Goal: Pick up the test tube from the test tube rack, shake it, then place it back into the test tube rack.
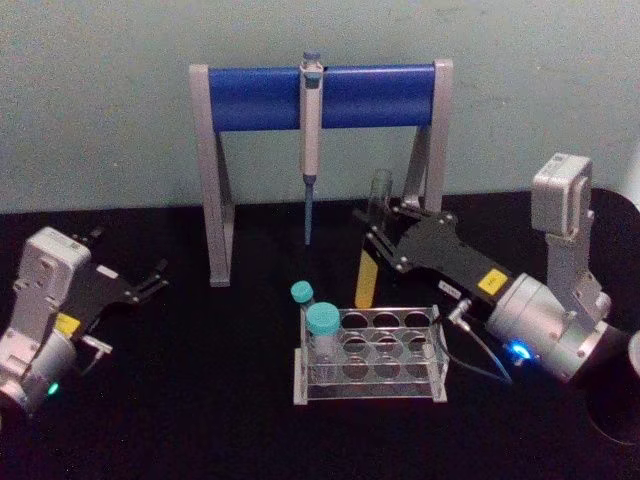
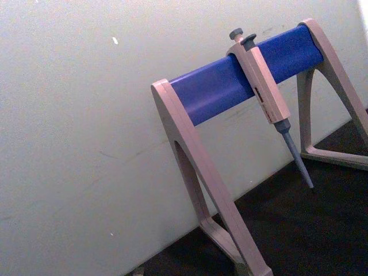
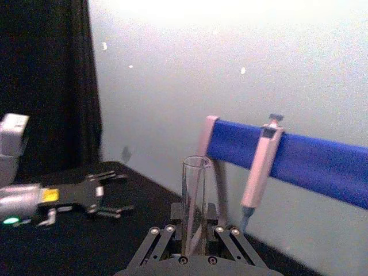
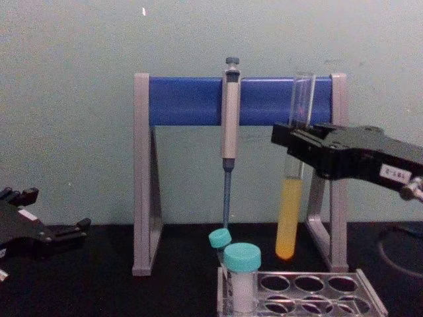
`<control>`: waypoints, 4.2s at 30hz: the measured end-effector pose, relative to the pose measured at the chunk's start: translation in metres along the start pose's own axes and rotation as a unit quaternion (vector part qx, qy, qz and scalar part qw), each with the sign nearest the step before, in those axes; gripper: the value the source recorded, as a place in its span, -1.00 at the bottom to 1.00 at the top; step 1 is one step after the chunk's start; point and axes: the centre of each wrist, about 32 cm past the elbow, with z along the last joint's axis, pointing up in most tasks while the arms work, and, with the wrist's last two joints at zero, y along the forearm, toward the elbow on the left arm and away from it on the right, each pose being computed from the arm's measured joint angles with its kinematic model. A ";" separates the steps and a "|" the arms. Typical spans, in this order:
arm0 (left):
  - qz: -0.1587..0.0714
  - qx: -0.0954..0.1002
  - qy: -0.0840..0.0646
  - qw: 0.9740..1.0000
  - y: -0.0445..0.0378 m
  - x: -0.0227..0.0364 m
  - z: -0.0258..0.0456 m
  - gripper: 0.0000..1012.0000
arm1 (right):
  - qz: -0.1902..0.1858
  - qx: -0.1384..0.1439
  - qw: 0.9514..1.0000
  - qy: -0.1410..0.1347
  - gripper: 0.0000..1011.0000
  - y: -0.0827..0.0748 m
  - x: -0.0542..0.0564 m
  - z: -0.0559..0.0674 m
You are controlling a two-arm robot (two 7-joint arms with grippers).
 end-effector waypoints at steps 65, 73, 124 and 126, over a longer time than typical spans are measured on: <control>0.000 0.000 0.000 1.000 0.0000 0.0000 0.0000 1.00 | -0.067 -0.027 0.997 -0.030 -0.56 -0.037 0.006 0.004; 0.000 0.000 0.000 1.000 0.0000 0.0000 0.0000 0.99 | -0.022 -0.040 0.999 -0.011 -0.56 -0.043 -0.004 0.007; 0.000 0.000 0.000 1.000 0.0000 0.0000 0.0000 1.00 | -0.074 -0.005 0.997 -0.027 -0.56 0.001 0.010 -0.008; 0.000 0.000 0.000 1.000 0.0000 0.0000 0.0000 1.00 | -0.074 -0.005 0.997 -0.027 -0.56 0.001 0.011 -0.007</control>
